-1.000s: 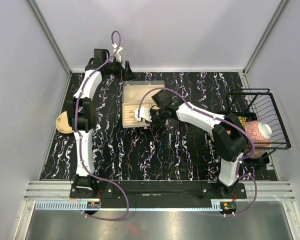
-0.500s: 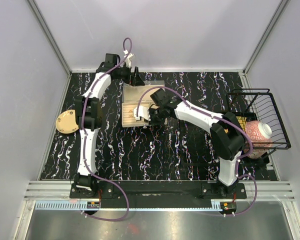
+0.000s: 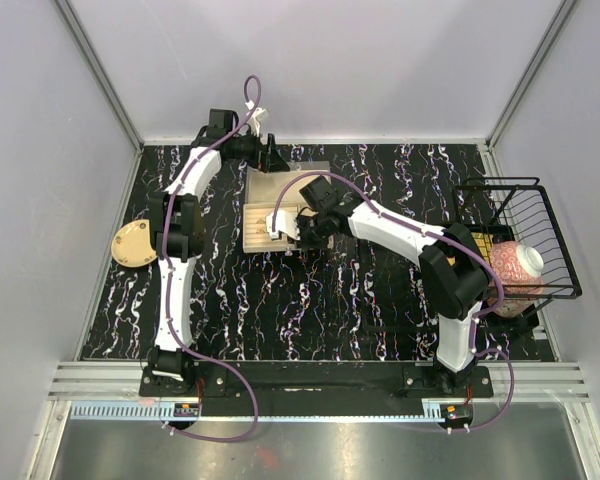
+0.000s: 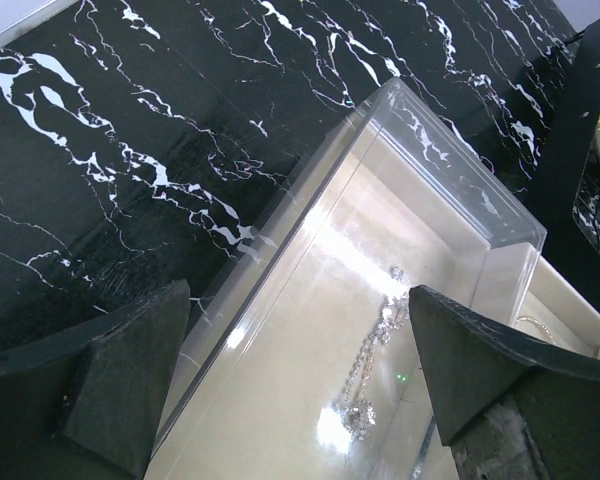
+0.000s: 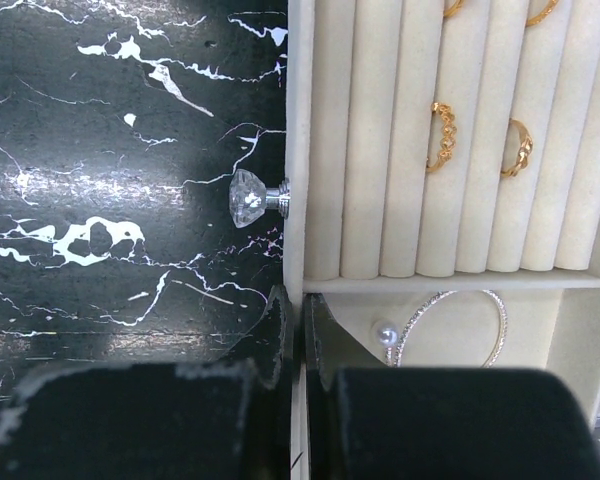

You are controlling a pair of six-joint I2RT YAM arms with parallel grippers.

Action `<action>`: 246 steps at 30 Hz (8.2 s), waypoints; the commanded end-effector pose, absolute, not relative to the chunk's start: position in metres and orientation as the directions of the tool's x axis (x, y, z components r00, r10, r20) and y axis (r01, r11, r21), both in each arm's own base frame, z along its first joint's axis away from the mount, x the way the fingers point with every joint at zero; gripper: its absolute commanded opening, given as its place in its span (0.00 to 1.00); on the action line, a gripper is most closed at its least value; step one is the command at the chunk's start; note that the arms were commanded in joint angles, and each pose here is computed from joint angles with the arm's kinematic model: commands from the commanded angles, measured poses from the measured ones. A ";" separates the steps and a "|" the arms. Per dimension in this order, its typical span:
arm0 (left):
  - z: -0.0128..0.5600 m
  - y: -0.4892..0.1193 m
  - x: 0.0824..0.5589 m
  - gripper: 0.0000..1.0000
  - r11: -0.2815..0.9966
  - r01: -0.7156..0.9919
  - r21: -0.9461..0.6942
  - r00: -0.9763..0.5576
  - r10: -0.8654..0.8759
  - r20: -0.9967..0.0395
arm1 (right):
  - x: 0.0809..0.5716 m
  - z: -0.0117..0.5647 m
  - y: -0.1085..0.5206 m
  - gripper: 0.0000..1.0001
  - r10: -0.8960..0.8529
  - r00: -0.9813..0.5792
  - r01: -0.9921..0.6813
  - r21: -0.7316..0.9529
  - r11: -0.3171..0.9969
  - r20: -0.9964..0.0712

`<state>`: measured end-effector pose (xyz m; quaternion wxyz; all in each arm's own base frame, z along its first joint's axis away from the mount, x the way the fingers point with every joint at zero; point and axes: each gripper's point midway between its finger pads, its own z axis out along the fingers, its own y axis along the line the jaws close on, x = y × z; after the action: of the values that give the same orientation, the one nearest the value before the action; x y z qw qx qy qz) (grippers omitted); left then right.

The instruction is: Organize the mixed jewelry

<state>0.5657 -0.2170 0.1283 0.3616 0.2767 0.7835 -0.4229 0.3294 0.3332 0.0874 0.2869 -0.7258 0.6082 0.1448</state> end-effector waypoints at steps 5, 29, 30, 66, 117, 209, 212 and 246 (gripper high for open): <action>0.151 -0.231 0.545 0.99 0.409 0.764 -0.499 -0.586 0.116 -0.802 | 0.342 0.111 0.345 0.00 -0.753 0.245 -0.952 -0.300 -0.066 -0.610; 0.148 -0.227 0.543 0.98 0.410 0.765 -0.496 -0.585 0.123 -0.802 | 0.346 0.120 0.336 0.00 -0.773 0.239 -0.938 -0.347 -0.027 -0.587; 0.149 -0.228 0.543 0.98 0.409 0.767 -0.494 -0.583 0.123 -0.803 | 0.346 0.121 0.336 0.00 -0.772 0.238 -0.938 -0.346 -0.025 -0.589; 0.146 -0.224 0.537 0.98 0.414 0.765 -0.494 -0.589 0.138 -0.796 | 0.338 0.122 0.336 0.00 -0.769 0.210 -0.930 -0.366 0.034 -0.604; 0.139 -0.223 0.529 0.98 0.406 0.762 -0.505 -0.601 0.154 -0.784 | 0.344 0.125 0.348 0.00 -0.729 0.348 -0.904 -0.418 -0.094 -0.589; 0.131 -0.231 0.521 0.95 0.364 0.762 -0.537 -0.617 0.155 -0.771 | 0.464 0.144 0.346 0.35 -0.838 0.298 -0.772 -0.632 0.070 -0.457; 0.132 -0.230 0.521 0.95 0.366 0.762 -0.535 -0.616 0.155 -0.772 | 0.467 0.147 0.346 0.36 -0.839 0.293 -0.766 -0.637 0.081 -0.459; 0.141 -0.227 0.533 0.95 0.393 0.769 -0.504 -0.593 0.143 -0.792 | 0.397 0.116 0.338 0.39 -0.819 0.140 -0.939 -0.338 0.069 -0.557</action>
<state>0.5391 -0.2186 0.1095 0.3327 0.2934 0.7746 -0.4508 0.3881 0.3282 0.1172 0.3356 -0.6824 0.6449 0.0759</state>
